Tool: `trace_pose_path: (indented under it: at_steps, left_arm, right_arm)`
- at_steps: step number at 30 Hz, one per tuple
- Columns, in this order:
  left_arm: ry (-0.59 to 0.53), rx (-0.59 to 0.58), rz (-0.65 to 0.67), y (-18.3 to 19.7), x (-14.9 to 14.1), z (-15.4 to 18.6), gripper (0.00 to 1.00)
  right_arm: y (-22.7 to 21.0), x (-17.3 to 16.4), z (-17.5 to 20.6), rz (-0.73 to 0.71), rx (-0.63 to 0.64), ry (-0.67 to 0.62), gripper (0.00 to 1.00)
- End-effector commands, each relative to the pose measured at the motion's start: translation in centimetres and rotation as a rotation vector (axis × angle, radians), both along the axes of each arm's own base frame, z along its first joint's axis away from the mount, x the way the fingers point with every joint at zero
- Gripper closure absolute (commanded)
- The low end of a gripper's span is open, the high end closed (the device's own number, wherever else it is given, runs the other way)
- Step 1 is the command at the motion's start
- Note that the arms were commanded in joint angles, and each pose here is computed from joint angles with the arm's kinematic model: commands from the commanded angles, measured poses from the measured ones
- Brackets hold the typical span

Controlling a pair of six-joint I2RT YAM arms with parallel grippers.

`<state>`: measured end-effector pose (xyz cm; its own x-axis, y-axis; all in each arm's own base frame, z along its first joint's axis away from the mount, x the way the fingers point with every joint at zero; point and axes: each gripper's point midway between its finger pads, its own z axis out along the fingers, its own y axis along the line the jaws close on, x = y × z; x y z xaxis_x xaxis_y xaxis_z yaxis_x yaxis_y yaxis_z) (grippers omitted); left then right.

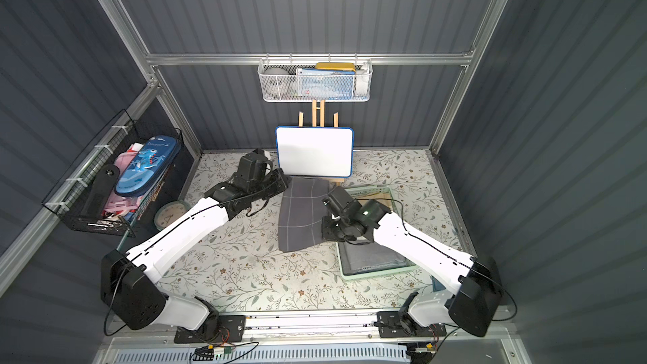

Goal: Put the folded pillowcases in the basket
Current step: Place the pillowcase in the basket.

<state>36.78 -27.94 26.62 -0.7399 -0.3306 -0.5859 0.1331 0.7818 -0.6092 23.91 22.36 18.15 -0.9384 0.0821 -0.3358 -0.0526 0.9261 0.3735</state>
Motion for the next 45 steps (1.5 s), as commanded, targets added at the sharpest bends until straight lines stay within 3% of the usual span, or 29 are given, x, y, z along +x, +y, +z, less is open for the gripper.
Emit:
trace_pose_path:
  at_steps: [1, 2, 6, 10, 15, 19, 29, 32, 33, 34, 37, 39, 44, 45]
  left_arm:
    - [0.036, 0.012, -0.089, -4.7, -0.8, -1.9, 1.0]
    - [0.012, -0.01, -0.115, -6.5, -0.6, -0.7, 1.0]
    - [0.024, 0.012, -0.209, -11.7, -1.0, -2.9, 1.0]
    - [0.049, 0.023, -0.249, -14.0, -1.5, -5.4, 1.0]
    - [0.077, 0.043, -0.264, -14.6, -1.4, -8.6, 1.0]
    - [0.104, 0.077, -0.253, -14.9, -0.7, -10.4, 1.0]
    - [0.168, 0.14, -0.26, -15.7, 0.4, -16.4, 1.0]
    - [0.196, 0.15, -0.246, -15.4, 0.3, -17.1, 1.0]
    - [0.203, 0.154, -0.244, -15.3, 0.3, -17.1, 0.99]
    - [0.208, 0.155, -0.243, -15.3, 0.2, -17.1, 0.89]
    - [0.195, 0.165, -0.226, -14.9, 0.5, -16.2, 0.56]
    - [0.178, 0.17, -0.212, -14.7, 0.6, -15.5, 0.4]
    - [0.149, 0.236, -0.151, -13.4, 1.6, -14.0, 0.14]
    - [0.143, 0.245, -0.134, -13.0, 1.6, -13.5, 0.02]
  right_arm:
    - [-7.8, 0.0, -0.7, -0.146, -0.17, -0.002, 1.0]
    - [-9.7, 0.0, -0.1, -0.192, -0.171, -0.021, 1.0]
    - [-15.7, -0.4, -0.4, -0.319, -0.246, 0.01, 1.0]
    - [-19.1, -1.2, -2.3, -0.416, -0.239, 0.082, 1.0]
    - [-18.9, -1.4, -4.4, -0.467, -0.176, 0.158, 1.0]
    - [-19.0, -2.6, -6.5, -0.47, -0.194, 0.24, 1.0]
    - [-20.8, -2.1, -7.4, -0.55, -0.261, 0.197, 1.0]
    - [-20.6, -1.4, -6.6, -0.572, -0.216, 0.205, 1.0]
    - [-20.2, -1.0, -6.2, -0.567, -0.195, 0.198, 0.87]
    - [-20.1, -0.9, -6.0, -0.565, -0.188, 0.197, 0.75]
    - [-20.2, -1.3, -6.6, -0.555, -0.2, 0.204, 0.56]
    - [-20.4, -1.6, -6.6, -0.571, -0.208, 0.213, 0.53]
    - [-21.4, -1.6, -5.2, -0.614, -0.237, 0.162, 0.49]
    - [-21.6, -1.6, -4.9, -0.618, -0.243, 0.147, 0.48]
